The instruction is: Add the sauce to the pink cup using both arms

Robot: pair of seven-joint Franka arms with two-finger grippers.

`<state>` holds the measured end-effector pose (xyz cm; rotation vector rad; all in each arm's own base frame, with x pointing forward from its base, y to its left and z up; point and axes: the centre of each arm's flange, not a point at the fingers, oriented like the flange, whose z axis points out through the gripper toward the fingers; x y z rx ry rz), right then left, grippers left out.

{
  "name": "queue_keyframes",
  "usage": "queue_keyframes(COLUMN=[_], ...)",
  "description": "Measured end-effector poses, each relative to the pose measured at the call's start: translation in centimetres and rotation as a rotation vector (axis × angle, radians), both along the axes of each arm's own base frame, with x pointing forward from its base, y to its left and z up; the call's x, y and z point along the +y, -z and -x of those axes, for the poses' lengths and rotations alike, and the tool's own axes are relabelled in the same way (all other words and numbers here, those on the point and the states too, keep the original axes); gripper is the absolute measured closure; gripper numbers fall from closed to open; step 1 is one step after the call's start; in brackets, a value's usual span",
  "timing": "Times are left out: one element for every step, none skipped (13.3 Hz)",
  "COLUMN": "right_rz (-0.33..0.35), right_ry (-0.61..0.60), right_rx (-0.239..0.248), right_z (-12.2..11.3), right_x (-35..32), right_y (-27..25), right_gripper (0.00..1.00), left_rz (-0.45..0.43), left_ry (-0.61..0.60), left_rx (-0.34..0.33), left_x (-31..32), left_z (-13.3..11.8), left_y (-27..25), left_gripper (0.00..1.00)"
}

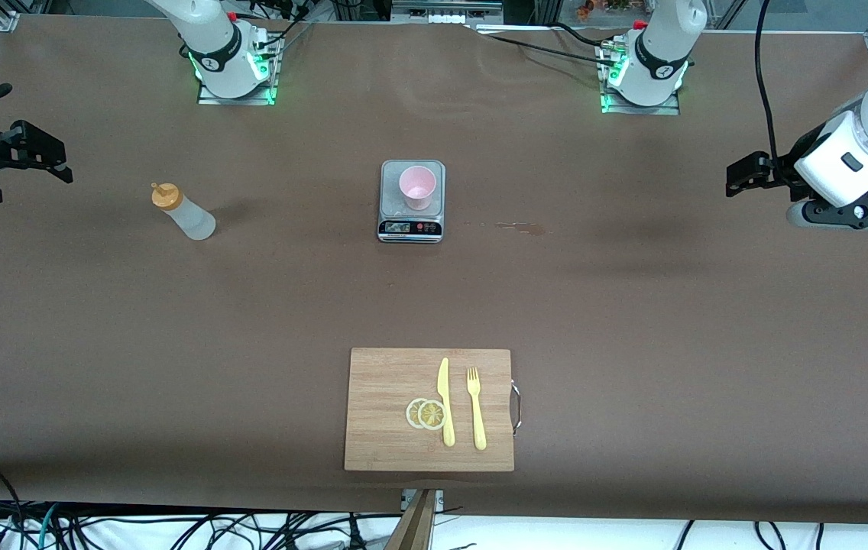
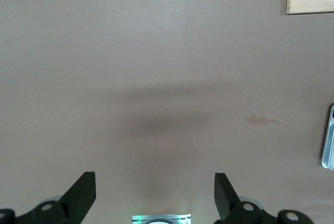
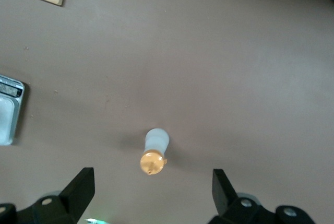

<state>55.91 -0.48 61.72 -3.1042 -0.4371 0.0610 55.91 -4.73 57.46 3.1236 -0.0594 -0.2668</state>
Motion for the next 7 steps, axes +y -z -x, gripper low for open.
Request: queue_keyframes(right_rz=[0.0,0.0,0.0,0.001,0.001,0.001,0.001], right_ry=[0.021,0.028,0.035,0.043,0.05,0.053,0.056], right_rx=[0.016,0.028,0.033,0.03,0.028,0.026,0.026], right_z=[0.3,0.6,0.9,1.0,1.0,1.0,1.0], right_x=[0.1,0.1,0.1,0.1,0.1,0.1,0.1], right_y=[-0.2,-0.4,-0.8,-1.2,-1.5,-1.6,-1.6], right_gripper=[0.0,0.0,0.0,0.0,0.0,0.0,0.0], left_rz=[0.0,0.0,0.0,0.0,0.0,0.0,0.0], left_ry=[0.0,0.0,0.0,0.0,0.0,0.0,0.0], left_rx=[0.0,0.0,0.0,0.0,0.0,0.0,0.0], left_x=[0.0,0.0,0.0,0.0,0.0,0.0,0.0], left_z=[0.0,0.0,0.0,0.0,0.0,0.0,0.0], left_y=[0.0,0.0,0.0,0.0,0.0,0.0,0.0], left_gripper=[0.0,0.0,0.0,0.0,0.0,0.0,0.0])
